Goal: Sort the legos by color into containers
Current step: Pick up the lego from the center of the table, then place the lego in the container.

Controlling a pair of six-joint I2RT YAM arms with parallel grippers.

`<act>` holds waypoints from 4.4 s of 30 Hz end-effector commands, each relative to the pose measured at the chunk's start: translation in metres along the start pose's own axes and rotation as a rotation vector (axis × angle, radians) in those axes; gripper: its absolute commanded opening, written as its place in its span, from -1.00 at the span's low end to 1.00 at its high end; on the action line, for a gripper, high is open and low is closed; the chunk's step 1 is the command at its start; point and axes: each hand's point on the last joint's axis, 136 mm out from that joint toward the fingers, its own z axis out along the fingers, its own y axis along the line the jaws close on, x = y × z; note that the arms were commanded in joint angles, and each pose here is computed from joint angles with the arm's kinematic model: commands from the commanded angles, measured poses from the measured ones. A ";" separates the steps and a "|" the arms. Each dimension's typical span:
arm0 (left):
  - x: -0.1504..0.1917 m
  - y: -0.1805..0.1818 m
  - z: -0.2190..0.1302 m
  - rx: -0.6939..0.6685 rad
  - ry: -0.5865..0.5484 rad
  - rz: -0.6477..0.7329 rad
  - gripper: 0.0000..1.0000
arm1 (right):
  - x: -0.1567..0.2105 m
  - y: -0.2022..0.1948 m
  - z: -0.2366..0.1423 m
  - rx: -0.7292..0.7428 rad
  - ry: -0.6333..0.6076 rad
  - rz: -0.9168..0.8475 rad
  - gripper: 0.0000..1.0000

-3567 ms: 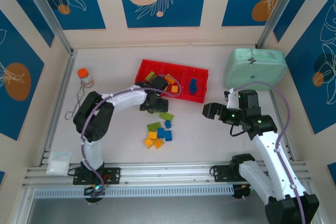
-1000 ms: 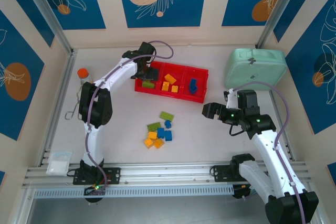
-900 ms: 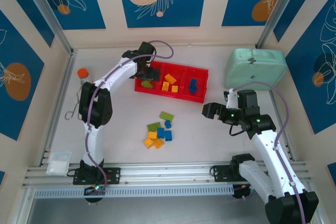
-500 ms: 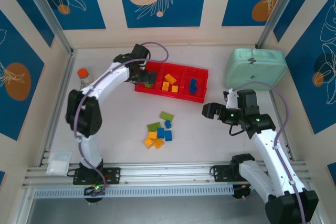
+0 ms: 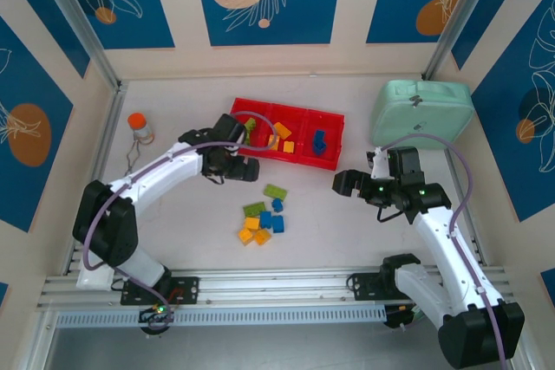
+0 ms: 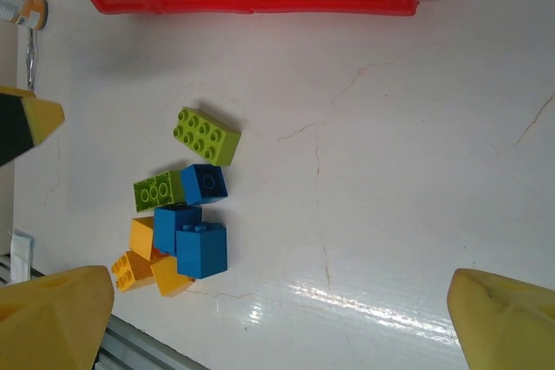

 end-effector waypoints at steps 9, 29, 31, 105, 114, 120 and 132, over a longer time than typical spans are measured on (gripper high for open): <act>0.011 -0.050 0.036 0.000 0.111 0.124 0.99 | 0.000 0.005 -0.002 -0.017 -0.008 -0.013 0.98; 0.004 -0.085 0.077 -0.071 0.192 0.273 0.99 | -0.010 -0.007 -0.017 0.059 -0.103 -0.005 0.98; 0.006 -0.087 0.081 -0.080 0.203 0.287 0.99 | -0.011 -0.008 -0.017 0.062 -0.105 -0.002 0.98; -0.198 0.046 0.051 -0.278 -0.224 -0.032 -0.01 | -0.019 -0.015 -0.017 0.015 -0.120 0.067 0.98; -0.211 0.043 0.065 -0.247 -0.235 -0.043 0.26 | -0.017 -0.013 -0.014 -0.002 -0.100 0.070 0.98; -0.212 0.039 0.047 -0.225 -0.255 -0.024 0.68 | -0.017 -0.014 -0.014 0.003 -0.101 0.071 0.98; -0.155 0.029 -0.018 -0.089 -0.299 -0.016 0.99 | -0.017 -0.012 -0.015 -0.001 -0.105 0.068 0.98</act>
